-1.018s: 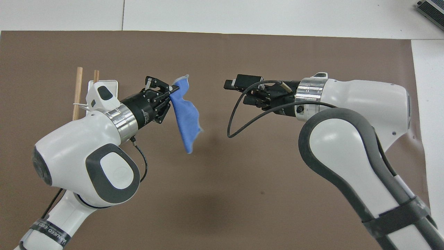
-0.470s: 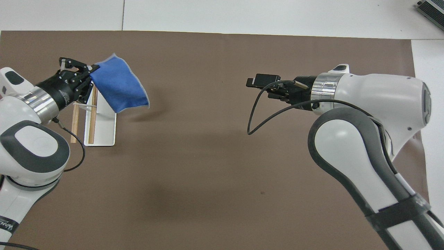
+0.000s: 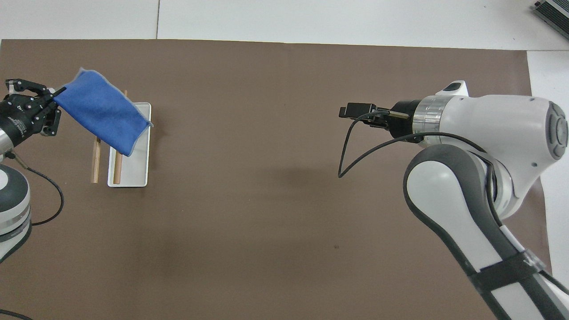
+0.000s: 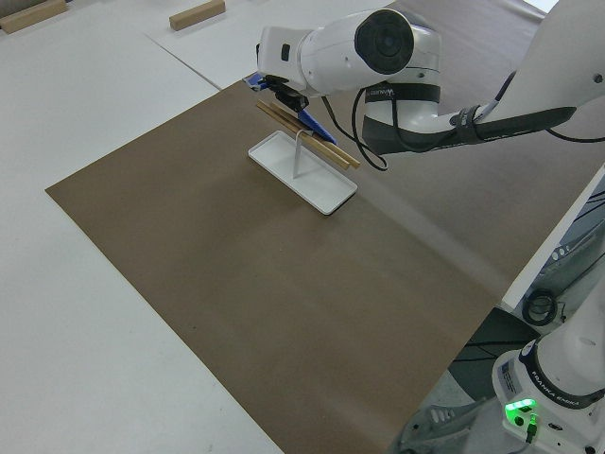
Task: Right arm passes towel to left arm to hang
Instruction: 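Carry the towel over the sticks with the left gripper while the right gripper withdraws, then lower the towel onto the wooden sticks and open the left gripper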
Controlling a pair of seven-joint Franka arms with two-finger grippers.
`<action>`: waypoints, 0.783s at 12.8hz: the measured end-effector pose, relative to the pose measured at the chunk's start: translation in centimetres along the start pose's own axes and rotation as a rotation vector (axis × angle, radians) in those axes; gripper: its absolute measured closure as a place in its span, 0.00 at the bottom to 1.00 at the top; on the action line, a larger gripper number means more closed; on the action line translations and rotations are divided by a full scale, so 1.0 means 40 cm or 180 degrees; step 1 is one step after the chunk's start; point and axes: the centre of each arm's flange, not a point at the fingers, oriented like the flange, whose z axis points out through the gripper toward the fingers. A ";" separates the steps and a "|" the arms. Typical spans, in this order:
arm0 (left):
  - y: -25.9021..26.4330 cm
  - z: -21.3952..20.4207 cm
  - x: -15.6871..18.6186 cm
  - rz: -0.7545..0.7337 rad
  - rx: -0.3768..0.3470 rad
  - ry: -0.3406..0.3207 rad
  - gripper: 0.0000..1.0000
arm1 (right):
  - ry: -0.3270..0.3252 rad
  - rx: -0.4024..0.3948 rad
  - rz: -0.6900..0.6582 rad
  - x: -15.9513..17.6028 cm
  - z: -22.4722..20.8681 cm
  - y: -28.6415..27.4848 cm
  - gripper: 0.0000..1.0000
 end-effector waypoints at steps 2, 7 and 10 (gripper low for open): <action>-0.005 -0.008 0.038 -0.0061 -0.0002 0.0061 0.98 | -0.0083 -0.0254 -0.0118 0.006 -0.043 0.041 0.00; -0.131 0.017 0.107 -0.0219 0.0268 0.0191 0.98 | -0.0328 -0.0911 -0.0375 -0.020 -0.171 0.094 0.00; -0.186 0.029 0.113 -0.0250 0.0390 0.0218 0.98 | -0.0339 -0.1072 -0.0456 -0.022 -0.183 0.101 0.00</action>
